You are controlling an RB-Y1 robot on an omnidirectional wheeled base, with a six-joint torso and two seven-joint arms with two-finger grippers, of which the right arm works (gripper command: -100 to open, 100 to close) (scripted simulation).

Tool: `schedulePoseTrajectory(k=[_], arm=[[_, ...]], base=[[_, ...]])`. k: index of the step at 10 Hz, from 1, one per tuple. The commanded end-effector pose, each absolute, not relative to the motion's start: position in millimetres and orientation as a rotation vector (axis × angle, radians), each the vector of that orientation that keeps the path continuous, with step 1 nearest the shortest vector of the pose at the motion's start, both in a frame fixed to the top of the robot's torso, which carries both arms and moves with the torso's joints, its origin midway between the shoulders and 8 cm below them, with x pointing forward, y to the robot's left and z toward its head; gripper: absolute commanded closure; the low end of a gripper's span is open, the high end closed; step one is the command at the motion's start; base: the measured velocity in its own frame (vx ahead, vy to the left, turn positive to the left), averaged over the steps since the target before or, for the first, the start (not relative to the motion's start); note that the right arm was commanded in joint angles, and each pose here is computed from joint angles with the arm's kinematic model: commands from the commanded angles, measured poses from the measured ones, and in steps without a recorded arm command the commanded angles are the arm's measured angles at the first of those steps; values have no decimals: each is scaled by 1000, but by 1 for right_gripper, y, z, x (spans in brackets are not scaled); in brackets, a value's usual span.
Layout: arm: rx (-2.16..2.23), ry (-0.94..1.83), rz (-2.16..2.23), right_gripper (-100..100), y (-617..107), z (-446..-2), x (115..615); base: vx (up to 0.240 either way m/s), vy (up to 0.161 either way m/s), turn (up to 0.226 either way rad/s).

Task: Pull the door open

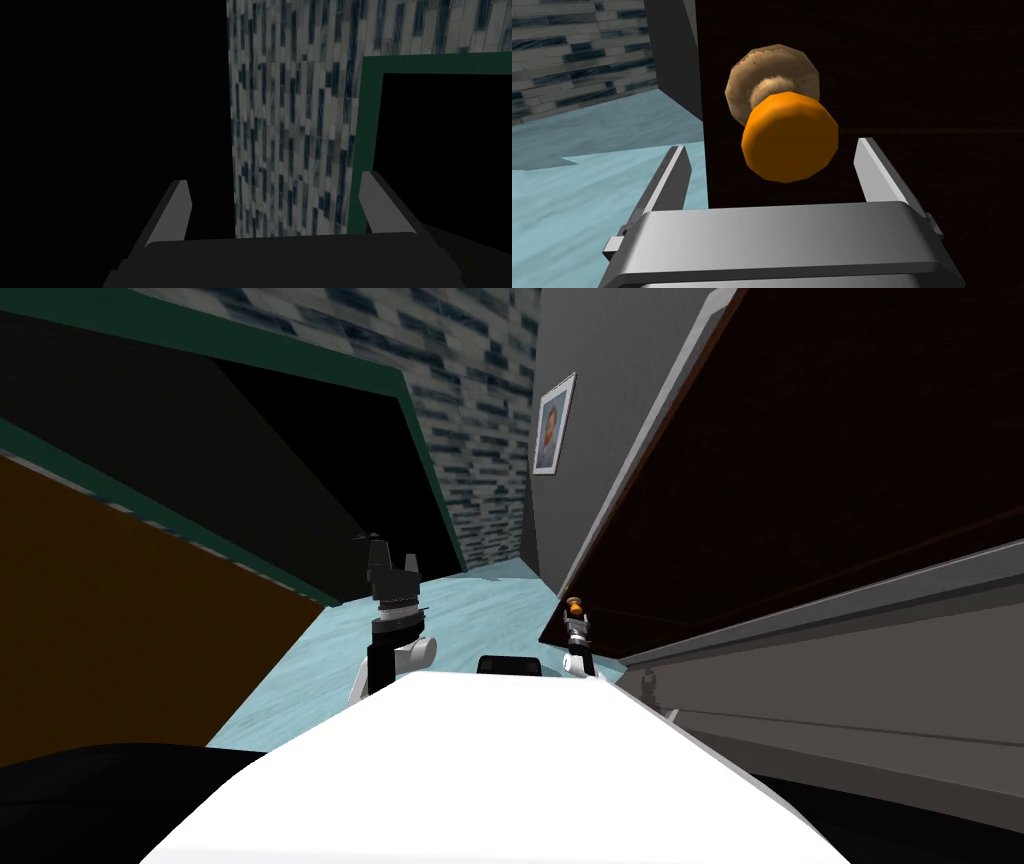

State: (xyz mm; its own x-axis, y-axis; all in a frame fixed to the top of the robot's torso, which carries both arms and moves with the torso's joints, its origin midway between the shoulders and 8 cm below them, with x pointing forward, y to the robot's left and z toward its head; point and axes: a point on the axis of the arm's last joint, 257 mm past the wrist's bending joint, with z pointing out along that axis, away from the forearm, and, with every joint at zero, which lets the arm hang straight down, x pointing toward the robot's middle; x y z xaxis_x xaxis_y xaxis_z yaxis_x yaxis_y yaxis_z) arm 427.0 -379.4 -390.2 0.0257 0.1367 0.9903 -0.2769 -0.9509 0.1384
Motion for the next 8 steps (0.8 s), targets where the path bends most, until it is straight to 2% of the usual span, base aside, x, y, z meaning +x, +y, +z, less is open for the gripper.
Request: schedulePoseTrajectory(k=[1, 5, 8], arm=[[2041, -210, 2033, -100, -374, -391, 428], [2065, -274, 2062, -100, -369, -392, 430], [2036, -328, 2039, -100, -415, -392, 411]], base=[[-83, -17, 9], [-51, -6, 4], [151, -1, 165]])
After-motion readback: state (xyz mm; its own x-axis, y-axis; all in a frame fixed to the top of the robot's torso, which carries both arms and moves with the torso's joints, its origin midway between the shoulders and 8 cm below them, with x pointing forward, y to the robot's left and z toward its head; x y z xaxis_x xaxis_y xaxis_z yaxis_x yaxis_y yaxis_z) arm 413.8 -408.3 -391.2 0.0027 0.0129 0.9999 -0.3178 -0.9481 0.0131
